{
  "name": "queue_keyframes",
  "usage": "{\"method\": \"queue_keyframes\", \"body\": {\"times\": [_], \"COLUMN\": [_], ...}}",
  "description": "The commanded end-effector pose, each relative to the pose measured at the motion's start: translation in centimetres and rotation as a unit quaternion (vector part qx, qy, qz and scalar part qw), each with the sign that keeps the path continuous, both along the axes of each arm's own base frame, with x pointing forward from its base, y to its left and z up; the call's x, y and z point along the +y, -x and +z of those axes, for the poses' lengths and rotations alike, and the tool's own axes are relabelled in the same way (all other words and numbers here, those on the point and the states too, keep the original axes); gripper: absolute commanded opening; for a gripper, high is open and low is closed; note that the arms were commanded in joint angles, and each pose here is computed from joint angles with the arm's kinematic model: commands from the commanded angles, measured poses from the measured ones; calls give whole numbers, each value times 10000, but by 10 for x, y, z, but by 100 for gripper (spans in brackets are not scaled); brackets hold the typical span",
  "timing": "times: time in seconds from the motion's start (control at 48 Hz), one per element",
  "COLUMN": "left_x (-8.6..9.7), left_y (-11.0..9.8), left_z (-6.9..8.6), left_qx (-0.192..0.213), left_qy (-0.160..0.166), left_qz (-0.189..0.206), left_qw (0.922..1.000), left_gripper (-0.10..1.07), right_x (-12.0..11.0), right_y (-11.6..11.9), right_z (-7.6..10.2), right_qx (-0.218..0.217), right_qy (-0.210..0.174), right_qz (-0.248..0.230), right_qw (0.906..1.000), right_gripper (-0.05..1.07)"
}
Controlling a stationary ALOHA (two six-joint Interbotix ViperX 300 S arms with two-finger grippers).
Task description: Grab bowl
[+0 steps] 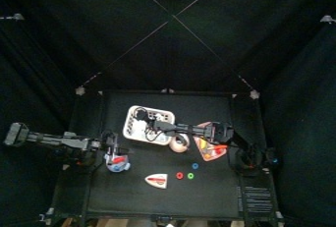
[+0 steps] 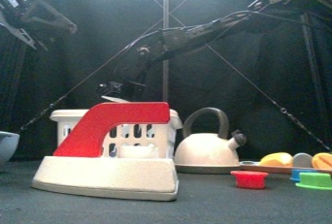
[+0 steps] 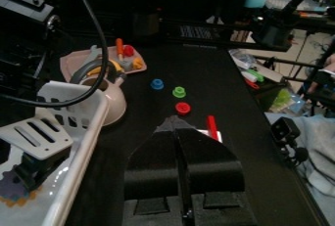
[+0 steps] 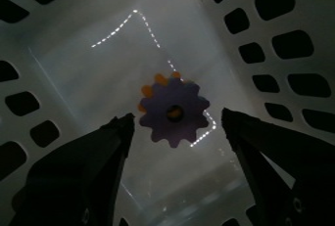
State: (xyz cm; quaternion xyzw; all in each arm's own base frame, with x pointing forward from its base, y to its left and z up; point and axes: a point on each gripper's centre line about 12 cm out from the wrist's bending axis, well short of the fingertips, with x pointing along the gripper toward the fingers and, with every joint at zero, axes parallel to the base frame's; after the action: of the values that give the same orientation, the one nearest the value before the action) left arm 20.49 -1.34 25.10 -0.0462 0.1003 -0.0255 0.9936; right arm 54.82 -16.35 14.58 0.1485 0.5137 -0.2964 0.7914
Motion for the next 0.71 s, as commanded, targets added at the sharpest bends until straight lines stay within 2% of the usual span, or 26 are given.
{"method": "queue_keyframes", "body": {"times": [0.0,0.167,0.417,0.542,0.688], "left_x": [0,0,1,2,3], "left_y": [-1,-1,-2,-3,-3], "left_z": [5,5,7,12,10], "left_qx": [-70,-70,-93,-153,-121], "left_qy": [-18,-18,-9,10,149], "left_qz": [3,3,13,47,100], "left_qw": [10000,10000,10000,9999,9998], "left_gripper": [-3,-3,-3,-3,-3], "right_x": [-1,9,50,73,108], "right_y": [0,6,20,32,47], "right_z": [58,93,135,144,147], "right_qx": [-540,-797,-1018,-1016,-1108], "right_qy": [149,259,410,546,493], "right_qz": [-5,87,458,672,977], "right_qw": [9984,9964,9929,9910,9878], "right_gripper": [100,100,100,100,100]}}
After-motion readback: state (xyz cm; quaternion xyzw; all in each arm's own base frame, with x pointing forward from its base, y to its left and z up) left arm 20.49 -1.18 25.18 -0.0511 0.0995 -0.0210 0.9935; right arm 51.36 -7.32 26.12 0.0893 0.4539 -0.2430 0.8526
